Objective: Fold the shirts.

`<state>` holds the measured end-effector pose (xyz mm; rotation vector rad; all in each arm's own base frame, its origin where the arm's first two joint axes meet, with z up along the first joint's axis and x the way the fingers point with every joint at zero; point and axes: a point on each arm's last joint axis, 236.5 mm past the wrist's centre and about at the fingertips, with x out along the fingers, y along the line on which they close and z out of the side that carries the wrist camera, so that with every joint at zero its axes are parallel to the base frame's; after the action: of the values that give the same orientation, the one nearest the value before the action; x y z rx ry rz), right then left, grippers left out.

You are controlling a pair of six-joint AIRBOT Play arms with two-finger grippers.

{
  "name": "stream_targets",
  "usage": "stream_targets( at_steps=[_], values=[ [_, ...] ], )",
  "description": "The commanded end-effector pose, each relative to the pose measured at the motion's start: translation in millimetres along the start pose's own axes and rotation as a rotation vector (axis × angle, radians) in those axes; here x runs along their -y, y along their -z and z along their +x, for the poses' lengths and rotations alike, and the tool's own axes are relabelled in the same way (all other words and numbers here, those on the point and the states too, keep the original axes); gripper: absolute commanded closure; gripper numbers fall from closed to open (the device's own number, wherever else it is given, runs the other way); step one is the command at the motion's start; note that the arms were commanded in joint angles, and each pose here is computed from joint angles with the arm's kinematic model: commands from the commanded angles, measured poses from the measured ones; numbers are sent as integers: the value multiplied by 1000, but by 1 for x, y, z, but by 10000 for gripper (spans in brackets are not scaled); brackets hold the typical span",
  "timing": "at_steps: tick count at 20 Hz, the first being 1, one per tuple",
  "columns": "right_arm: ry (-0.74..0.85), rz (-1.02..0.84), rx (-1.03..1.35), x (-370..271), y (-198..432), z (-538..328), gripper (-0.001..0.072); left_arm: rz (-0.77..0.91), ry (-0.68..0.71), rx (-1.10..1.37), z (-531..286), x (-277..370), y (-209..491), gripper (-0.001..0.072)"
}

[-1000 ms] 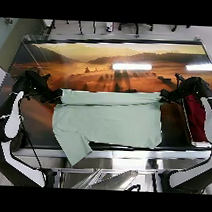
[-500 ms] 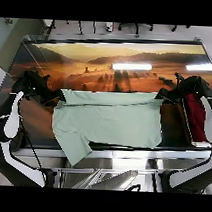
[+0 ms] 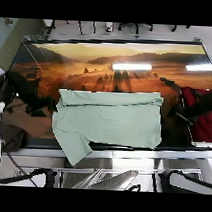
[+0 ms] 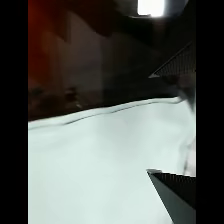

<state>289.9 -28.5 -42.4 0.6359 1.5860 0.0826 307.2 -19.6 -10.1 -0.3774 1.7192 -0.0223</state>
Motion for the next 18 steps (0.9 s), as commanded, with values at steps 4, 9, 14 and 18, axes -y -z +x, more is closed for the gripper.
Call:
stream_targets(
  at_steps=[4,9,14,18],
  values=[
    [-85,40,52,5,73,54,66,-138,151,42,86,-7,116,37],
    [-156,46,136,-10,52,53,66,-195,270,138,119,6,120,38],
    [-176,67,78,-7,55,67,66,-217,272,85,137,4,119,38],
    [-180,77,47,-5,61,74,66,-211,272,37,144,4,125,346]
  ],
)
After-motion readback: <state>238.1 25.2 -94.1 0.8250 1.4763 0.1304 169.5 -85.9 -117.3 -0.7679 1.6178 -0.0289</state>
